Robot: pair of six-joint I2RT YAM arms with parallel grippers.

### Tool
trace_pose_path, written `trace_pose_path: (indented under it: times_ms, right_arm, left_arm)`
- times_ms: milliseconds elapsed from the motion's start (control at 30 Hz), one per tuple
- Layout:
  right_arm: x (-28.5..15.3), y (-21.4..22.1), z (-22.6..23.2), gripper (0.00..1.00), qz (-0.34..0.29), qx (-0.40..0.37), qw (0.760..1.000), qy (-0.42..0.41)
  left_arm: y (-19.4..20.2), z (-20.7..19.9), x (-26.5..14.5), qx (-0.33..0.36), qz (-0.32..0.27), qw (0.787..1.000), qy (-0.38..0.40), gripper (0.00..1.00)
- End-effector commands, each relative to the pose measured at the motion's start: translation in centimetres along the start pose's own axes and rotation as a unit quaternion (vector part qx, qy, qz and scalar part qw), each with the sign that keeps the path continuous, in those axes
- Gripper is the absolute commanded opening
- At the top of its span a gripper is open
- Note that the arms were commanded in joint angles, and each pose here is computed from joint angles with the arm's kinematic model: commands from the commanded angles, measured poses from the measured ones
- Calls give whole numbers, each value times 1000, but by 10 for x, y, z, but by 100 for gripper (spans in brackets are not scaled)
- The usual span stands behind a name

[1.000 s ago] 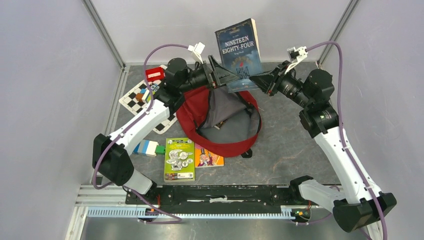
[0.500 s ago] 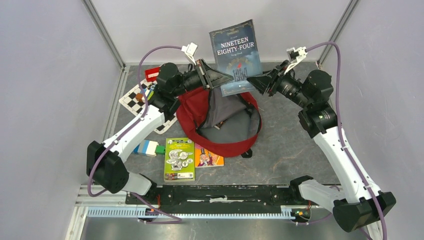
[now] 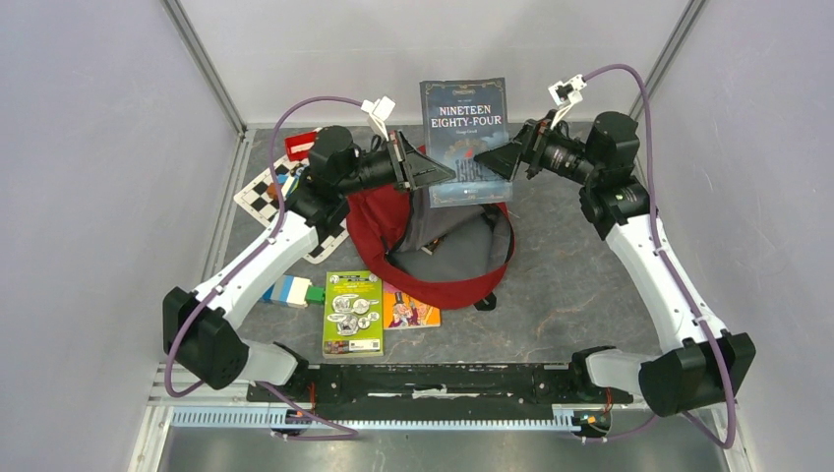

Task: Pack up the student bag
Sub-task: Pick up the book from the center of the board.

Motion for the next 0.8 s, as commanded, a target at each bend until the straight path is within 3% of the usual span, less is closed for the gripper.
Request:
trace_pose_path:
  times_ms: [0, 267, 767]
  right_arm:
    - [-2, -9, 16, 98, 3, 19, 996, -82]
    - [0, -1, 20, 98, 6, 67, 989, -134]
    - [3, 14, 15, 98, 29, 103, 984, -139]
  left_arm:
    - [-11, -62, -18, 117, -14, 987, 111, 2]
    - [-16, -83, -20, 138, -11, 980, 144, 2]
    - [-19, -121, -33, 164, -23, 967, 193, 2]
Point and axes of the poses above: each gripper's point midway between its finger pads, its own x axis out along the fingers, its own z axis along the line the jaws close on, y = z × x, the point moved 10 cm from there along -x, back along the fingers, and after that the axes turned 10 degrees about -x, right-handed, at the moved point
